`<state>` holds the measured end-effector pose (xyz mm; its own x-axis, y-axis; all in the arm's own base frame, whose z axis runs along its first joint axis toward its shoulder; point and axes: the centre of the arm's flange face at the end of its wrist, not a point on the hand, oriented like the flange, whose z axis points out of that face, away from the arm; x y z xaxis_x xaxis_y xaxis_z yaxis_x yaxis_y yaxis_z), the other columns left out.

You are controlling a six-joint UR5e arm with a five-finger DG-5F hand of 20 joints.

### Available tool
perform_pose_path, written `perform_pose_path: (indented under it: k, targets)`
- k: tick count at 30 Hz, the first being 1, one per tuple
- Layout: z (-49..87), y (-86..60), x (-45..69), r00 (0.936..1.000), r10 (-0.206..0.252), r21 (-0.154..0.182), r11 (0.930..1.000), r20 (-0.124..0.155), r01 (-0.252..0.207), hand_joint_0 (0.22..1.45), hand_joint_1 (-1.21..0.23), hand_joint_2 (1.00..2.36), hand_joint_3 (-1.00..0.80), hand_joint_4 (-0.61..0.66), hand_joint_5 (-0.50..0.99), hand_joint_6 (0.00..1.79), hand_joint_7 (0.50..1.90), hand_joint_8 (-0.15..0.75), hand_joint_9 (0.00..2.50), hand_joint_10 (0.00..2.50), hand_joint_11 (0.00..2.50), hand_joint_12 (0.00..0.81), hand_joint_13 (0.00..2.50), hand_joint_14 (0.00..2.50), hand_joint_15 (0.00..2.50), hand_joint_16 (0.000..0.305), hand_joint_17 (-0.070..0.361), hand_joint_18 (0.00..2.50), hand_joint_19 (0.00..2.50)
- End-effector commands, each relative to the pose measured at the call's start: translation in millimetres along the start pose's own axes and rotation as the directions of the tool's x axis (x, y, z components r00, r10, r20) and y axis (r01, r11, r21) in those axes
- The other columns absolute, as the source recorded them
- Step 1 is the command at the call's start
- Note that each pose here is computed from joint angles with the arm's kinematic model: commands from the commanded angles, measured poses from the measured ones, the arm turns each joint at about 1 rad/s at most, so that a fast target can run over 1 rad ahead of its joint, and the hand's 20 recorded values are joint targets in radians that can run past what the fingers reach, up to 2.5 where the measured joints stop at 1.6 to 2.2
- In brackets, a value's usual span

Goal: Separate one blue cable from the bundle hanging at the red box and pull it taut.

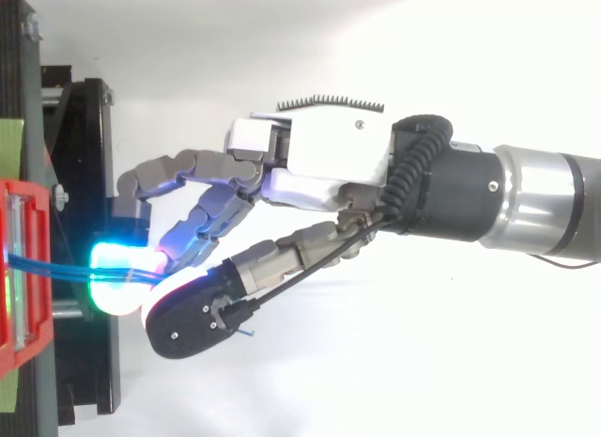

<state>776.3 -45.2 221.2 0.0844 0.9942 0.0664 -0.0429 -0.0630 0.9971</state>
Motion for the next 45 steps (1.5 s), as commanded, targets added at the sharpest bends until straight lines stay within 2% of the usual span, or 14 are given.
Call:
perform_pose_path:
  k: [1, 2, 8, 11, 15, 25, 28, 31, 40, 45]
  targets:
    - [-2.6, 7.7, 0.6, 0.9999, -0.015, 0.008, 0.9999, -0.005, 0.015, 0.66, -0.70, 1.01, -0.41, 0.15, -0.16, 0.65, 1.06, 0.296, 0.90, 0.02, 0.64, 0.318, 0.96, 0.02, 0.56, 0.026, 0.059, 0.73, 0.44]
    - [-4.4, 8.4, 0.4, 0.9996, -0.026, 0.021, 0.9994, -0.007, 0.026, 0.66, -0.69, 1.01, -0.41, 0.15, -0.16, 0.67, 1.05, 0.297, 0.90, 0.02, 0.65, 0.320, 0.96, 0.02, 0.55, 0.026, 0.059, 0.73, 0.44]
    - [-9.3, 17.8, -2.6, 0.9994, -0.035, 0.048, 0.9982, -0.003, 0.035, 0.64, -0.63, 1.01, -0.40, 0.14, -0.17, 0.75, 0.99, 0.300, 0.93, 0.02, 0.66, 0.324, 0.98, 0.02, 0.58, 0.027, 0.061, 0.73, 0.45]
    - [-9.9, 19.6, -1.5, 0.9994, -0.035, 0.049, 0.9981, -0.004, 0.035, 0.63, -0.55, 1.01, -0.39, 0.15, -0.17, 0.75, 1.00, 0.306, 0.94, 0.02, 0.66, 0.330, 0.99, 0.02, 0.58, 0.028, 0.063, 0.74, 0.47]
    - [-11.9, 21.2, -3.3, 0.9993, -0.038, 0.060, 0.9975, 0.000, 0.038, 0.63, -0.54, 1.01, -0.37, 0.14, -0.17, 0.75, 1.02, 0.311, 0.95, 0.02, 0.67, 0.336, 1.00, 0.02, 0.59, 0.029, 0.065, 0.74, 0.47]
    - [-15.6, 33.1, -3.6, 0.9992, -0.040, 0.069, 0.9968, 0.002, 0.040, 0.64, -0.69, 1.02, -0.27, 0.13, -0.20, 0.82, 0.98, 0.308, 0.92, 0.02, 0.69, 0.341, 1.00, 0.02, 0.61, 0.030, 0.068, 0.76, 0.48]
    - [-16.7, 32.2, -3.9, 0.9991, -0.043, 0.079, 0.9960, 0.002, 0.042, 0.67, -0.75, 1.02, -0.22, 0.06, -0.20, 0.83, 1.00, 0.303, 0.93, 0.02, 0.76, 0.348, 1.02, 0.02, 0.63, 0.030, 0.068, 0.77, 0.49]
    - [-17.1, 30.2, -4.3, 0.9990, -0.044, 0.083, 0.9956, 0.004, 0.043, 0.68, -0.77, 1.02, -0.20, 0.02, -0.21, 0.85, 0.97, 0.294, 0.95, 0.02, 0.80, 0.349, 1.02, 0.02, 0.64, 0.031, 0.070, 0.79, 0.49]
    - [-17.3, 30.1, -4.5, 0.9989, -0.046, 0.085, 0.9954, 0.005, 0.045, 0.69, -0.76, 1.02, -0.28, 0.05, -0.22, 0.85, 0.91, 0.288, 1.03, 0.02, 1.00, 0.354, 1.08, 0.02, 0.74, 0.031, 0.070, 0.80, 0.51]
    - [-17.5, 29.9, -3.6, 0.9991, -0.043, 0.086, 0.9954, 0.006, 0.043, 0.68, -0.76, 1.02, -0.26, 0.04, -0.21, 0.85, 0.92, 0.290, 1.02, 0.02, 0.93, 0.351, 1.09, 0.02, 0.72, 0.031, 0.069, 0.80, 0.51]
